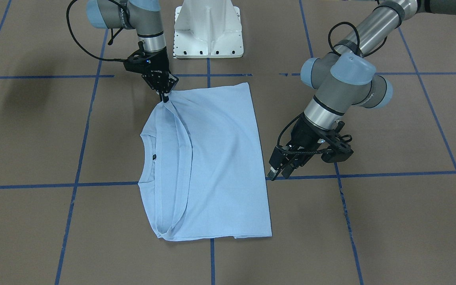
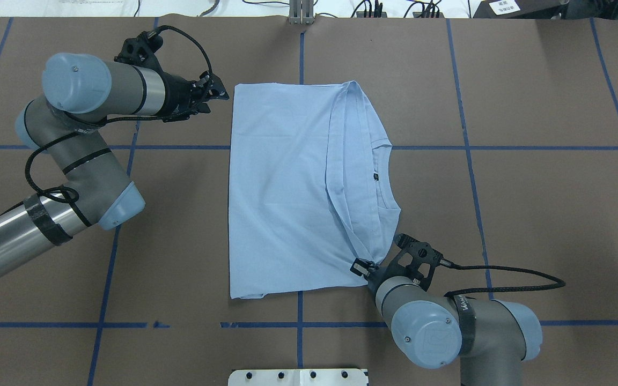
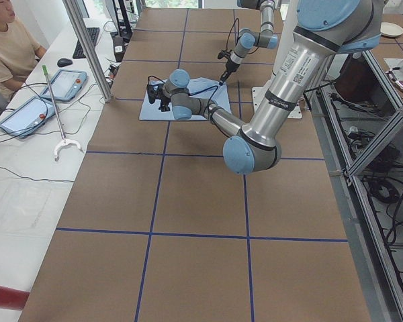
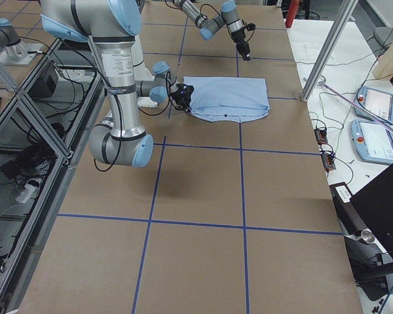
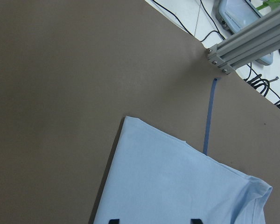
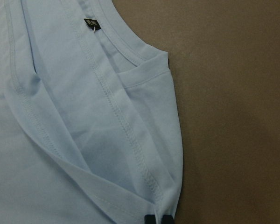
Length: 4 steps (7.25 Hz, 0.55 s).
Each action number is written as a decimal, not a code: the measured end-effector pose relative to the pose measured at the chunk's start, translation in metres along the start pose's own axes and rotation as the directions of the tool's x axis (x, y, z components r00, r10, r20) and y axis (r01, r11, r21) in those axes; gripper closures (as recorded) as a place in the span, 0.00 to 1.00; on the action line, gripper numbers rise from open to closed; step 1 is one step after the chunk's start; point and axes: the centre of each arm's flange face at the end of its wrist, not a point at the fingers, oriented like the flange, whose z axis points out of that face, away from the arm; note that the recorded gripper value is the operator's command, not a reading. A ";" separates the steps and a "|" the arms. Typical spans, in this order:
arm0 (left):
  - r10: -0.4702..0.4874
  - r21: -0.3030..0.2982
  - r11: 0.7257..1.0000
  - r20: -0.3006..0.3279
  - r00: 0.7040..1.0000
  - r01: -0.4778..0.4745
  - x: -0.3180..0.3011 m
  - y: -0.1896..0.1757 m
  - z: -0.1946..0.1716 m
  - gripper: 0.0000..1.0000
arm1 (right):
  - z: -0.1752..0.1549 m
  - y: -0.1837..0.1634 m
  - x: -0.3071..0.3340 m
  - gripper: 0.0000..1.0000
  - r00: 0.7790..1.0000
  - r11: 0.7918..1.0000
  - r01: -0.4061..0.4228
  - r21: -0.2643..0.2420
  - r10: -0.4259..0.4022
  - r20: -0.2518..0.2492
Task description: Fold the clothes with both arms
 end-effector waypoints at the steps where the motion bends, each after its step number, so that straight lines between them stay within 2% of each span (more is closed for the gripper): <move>1: -0.001 0.000 1.000 0.000 1.000 0.001 0.000 0.000 0.000 0.41 | -0.002 -0.001 -0.001 1.00 1.000 1.000 -0.001 0.002 0.001 -0.001; 4: -0.017 -0.005 1.000 -0.005 1.000 0.017 -0.008 0.004 -0.011 0.42 | -0.023 -0.009 -0.005 1.00 1.000 1.000 -0.012 -0.011 0.012 0.025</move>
